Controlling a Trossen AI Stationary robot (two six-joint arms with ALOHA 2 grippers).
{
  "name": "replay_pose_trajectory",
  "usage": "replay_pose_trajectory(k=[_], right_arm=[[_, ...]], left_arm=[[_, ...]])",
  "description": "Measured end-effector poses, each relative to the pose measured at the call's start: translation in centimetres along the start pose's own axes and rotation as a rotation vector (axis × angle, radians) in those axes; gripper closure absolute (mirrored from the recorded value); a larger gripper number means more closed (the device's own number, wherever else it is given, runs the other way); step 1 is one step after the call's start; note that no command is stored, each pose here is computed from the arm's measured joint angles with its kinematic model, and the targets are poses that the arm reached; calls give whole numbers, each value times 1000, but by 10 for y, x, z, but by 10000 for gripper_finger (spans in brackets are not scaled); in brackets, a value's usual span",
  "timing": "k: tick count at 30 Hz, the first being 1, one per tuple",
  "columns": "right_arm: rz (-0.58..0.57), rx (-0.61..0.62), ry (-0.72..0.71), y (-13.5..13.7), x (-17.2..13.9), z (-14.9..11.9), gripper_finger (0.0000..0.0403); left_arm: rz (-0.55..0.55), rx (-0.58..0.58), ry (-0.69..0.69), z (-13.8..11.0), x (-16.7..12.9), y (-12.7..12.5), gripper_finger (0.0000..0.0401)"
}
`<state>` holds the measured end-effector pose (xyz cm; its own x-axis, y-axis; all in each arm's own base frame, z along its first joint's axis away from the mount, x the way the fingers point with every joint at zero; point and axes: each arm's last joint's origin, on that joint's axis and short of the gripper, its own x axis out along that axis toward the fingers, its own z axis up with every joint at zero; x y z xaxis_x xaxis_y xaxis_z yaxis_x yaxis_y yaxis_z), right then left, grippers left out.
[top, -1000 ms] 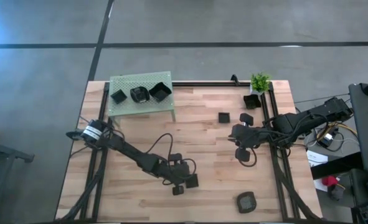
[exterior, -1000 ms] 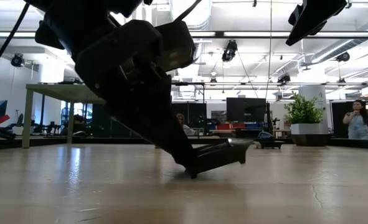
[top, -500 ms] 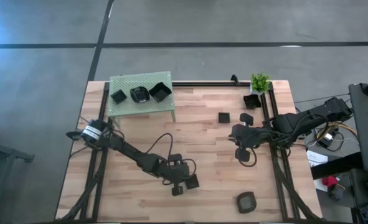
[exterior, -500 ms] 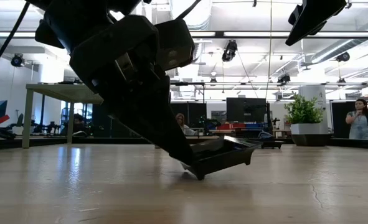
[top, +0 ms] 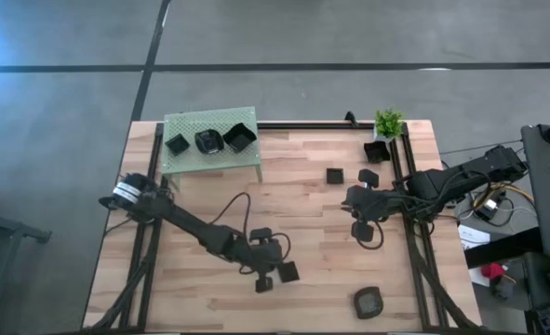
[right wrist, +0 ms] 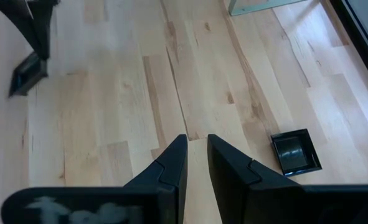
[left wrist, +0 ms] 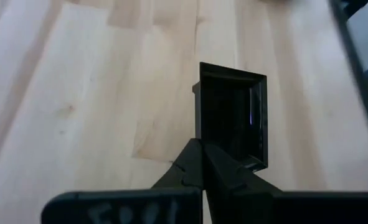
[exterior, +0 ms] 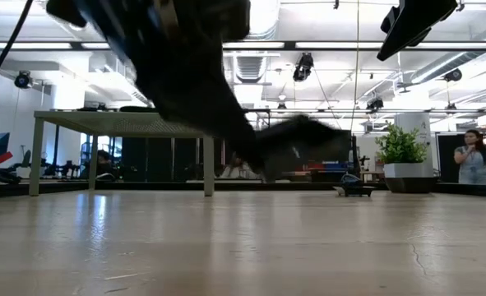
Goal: Pick & Place Mini shaped plates
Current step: Stack the black square shaped plate on top of the square shaped plate on the shelf
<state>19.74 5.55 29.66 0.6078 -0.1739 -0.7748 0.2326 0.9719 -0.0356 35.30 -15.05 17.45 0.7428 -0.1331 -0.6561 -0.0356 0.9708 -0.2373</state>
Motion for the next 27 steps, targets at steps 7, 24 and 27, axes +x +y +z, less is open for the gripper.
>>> replay_pose_trajectory(k=[7,24,27], right_arm=[[0,0,0,0,0,0,344],[0,-22,-2,0,0,0,344],[1,-26,-3,0,0,0,344]], left_arm=[[101,-66,-38,19,-50,4,401],[541,-460,-359,26,-197,39,401],[623,-531,-402,17,-214,48,401]])
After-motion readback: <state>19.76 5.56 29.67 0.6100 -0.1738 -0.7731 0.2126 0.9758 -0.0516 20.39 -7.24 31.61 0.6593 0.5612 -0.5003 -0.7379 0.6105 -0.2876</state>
